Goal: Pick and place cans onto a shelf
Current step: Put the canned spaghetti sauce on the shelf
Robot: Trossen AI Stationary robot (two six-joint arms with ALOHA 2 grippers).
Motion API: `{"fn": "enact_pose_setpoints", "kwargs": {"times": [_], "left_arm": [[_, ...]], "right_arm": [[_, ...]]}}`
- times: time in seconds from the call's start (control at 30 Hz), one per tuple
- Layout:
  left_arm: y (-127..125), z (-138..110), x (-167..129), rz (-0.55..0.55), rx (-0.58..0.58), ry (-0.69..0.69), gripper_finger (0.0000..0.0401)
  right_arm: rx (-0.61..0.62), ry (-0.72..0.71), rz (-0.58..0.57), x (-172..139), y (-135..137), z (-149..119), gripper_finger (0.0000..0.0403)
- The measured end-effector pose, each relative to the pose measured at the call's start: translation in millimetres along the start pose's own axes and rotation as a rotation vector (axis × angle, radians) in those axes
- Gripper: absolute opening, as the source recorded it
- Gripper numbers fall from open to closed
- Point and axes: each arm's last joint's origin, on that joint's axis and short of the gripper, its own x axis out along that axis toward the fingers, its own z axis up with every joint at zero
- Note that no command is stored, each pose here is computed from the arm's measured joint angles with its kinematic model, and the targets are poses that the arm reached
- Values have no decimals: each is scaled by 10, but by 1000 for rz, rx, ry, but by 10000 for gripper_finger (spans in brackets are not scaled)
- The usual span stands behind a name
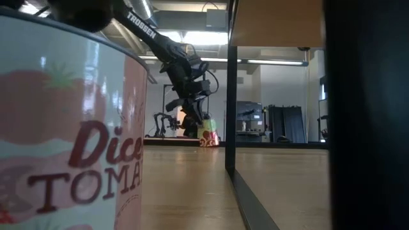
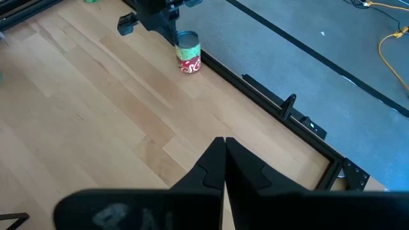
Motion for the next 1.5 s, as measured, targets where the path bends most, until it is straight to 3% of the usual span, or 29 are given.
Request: {"fn": "enact_pose_setpoints", "kwargs": {"times": [0.4,0.67,0.93,1.1,1.27,1.5], "left_arm": [[-72,224,-201,-8,-20,114,6],[26,378,-461,28,-143,139,6],[175,625,-836,95,-155,153,6],[264,845,-1155,155,-219,95,6],[242,1138,-1489,206,-201,87,6],[-64,1689,-1657,182,-132,-6,6]], "right_arm": [[-2,0,0,0,0,0,10],[-5,3,4,0,1,-1,10],[-8,6,7,0,2,-2,10],[-57,60,76,-11,10,-21,10],[-130,65,95,-23,1,-27,10],[-231,92,164,-57,-20,-47,10]]}}
